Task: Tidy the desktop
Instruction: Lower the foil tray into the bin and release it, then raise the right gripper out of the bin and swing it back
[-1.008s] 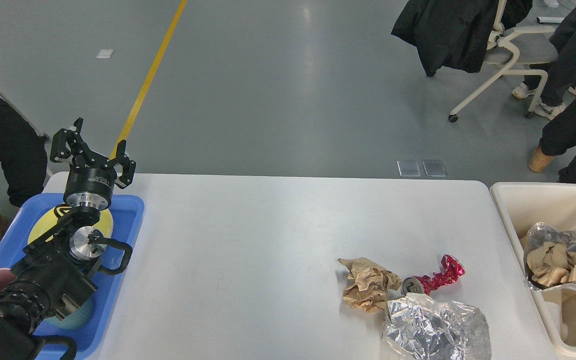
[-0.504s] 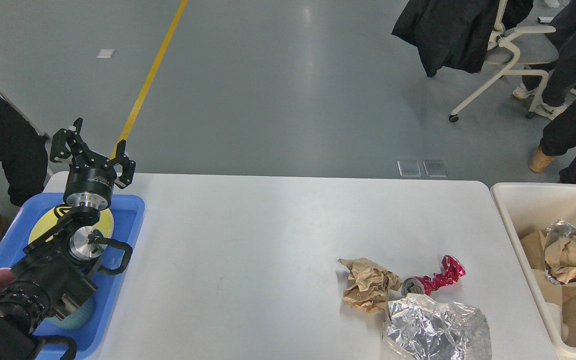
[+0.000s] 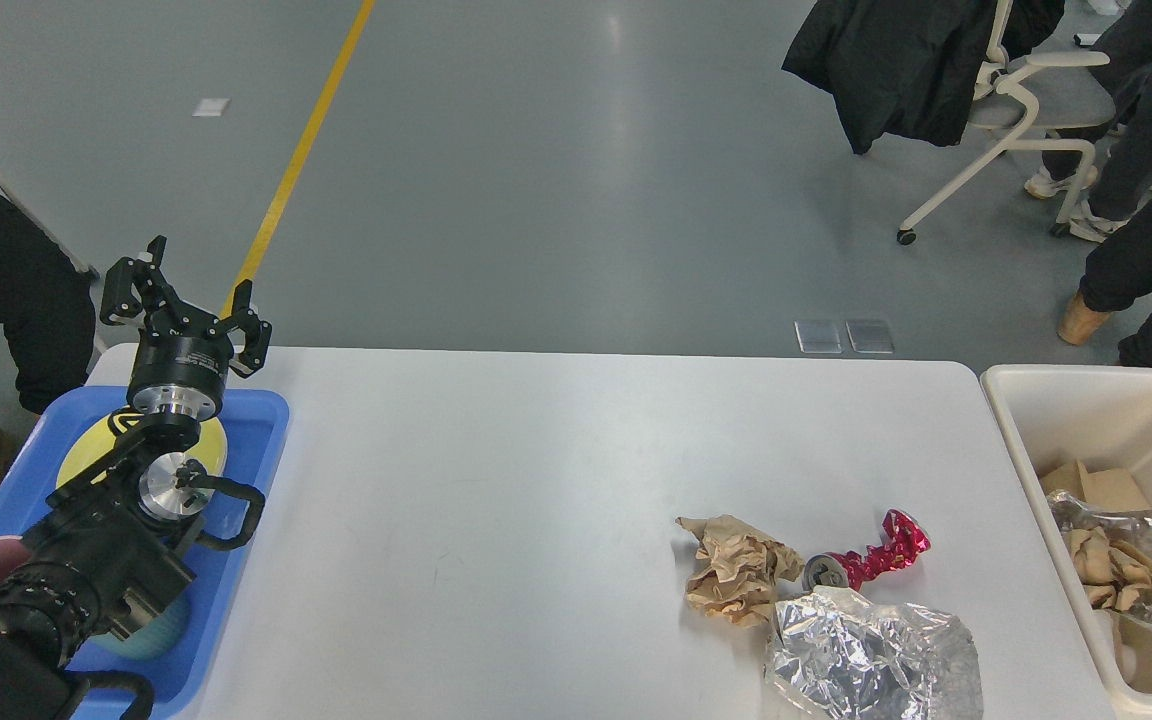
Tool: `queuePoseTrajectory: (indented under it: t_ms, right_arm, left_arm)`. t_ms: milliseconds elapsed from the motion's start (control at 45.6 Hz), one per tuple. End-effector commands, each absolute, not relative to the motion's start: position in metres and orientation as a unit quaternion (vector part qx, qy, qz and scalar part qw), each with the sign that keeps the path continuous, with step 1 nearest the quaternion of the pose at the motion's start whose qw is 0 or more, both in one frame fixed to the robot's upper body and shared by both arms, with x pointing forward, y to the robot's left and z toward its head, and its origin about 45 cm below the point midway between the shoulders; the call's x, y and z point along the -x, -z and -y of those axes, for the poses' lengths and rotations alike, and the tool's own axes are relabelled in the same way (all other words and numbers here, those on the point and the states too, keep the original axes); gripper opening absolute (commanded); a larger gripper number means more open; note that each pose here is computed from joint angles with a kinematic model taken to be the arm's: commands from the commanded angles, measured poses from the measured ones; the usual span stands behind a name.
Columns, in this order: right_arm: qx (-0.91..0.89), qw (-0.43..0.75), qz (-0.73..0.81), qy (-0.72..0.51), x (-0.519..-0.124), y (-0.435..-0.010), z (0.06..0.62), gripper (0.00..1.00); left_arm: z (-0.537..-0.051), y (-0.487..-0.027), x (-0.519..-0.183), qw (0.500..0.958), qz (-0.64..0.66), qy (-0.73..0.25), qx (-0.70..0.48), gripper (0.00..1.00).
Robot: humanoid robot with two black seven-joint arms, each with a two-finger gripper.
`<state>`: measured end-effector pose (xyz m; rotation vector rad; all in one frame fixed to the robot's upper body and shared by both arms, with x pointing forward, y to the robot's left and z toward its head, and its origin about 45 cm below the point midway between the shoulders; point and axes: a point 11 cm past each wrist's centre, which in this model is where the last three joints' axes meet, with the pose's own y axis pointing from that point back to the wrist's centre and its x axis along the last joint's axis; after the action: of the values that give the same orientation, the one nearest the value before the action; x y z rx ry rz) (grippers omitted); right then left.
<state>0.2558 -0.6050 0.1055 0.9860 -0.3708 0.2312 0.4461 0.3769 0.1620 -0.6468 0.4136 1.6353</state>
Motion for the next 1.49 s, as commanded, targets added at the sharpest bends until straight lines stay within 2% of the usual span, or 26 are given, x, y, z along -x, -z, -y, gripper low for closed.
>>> queuePoseTrajectory:
  t_ms: [0, 613, 635, 701, 745, 920, 1205, 1468]
  right_arm:
    - [-0.475, 0.857, 0.171, -0.105, -0.248, -0.093, 0.601, 0.00]
    - [-0.483, 0.854, 0.168, -0.097, -0.241, -0.082, 0.596, 0.00]
    - [-0.483, 0.854, 0.168, -0.097, -0.241, -0.082, 0.596, 0.03]
    - [-0.485, 0.851, 0.180, -0.095, -0.243, -0.082, 0.595, 0.52]
    - [-0.490, 0.844, 0.200, -0.088, -0.245, -0.082, 0.592, 0.75]
    - [-0.493, 0.836, 0.233, -0.064, -0.242, -0.083, 0.595, 1.00]
    - [-0.492, 0.836, 0.237, -0.058, -0.244, -0.091, 0.599, 1.00]
    - [-0.475, 0.835, 0.275, -0.045, -0.271, -0.152, 0.623, 1.00]
  left_arm:
    - [-0.377, -0.162, -0.446, 0.619, -0.180, -0.711, 0.281, 0.96]
    - [-0.377, -0.162, -0.446, 0.619, -0.180, -0.711, 0.281, 0.96]
    - [-0.377, -0.163, -0.447, 0.619, -0.179, -0.711, 0.282, 0.96]
    - [-0.377, -0.162, -0.446, 0.619, -0.180, -0.711, 0.281, 0.96]
    - [-0.377, -0.162, -0.446, 0.619, -0.180, -0.711, 0.281, 0.96]
    - [-0.377, -0.162, -0.446, 0.619, -0.180, -0.711, 0.281, 0.96]
    - [-0.377, -0.162, -0.446, 0.619, -0.180, -0.711, 0.281, 0.96]
    - [-0.377, -0.162, -0.446, 0.619, -0.180, -0.711, 0.281, 0.96]
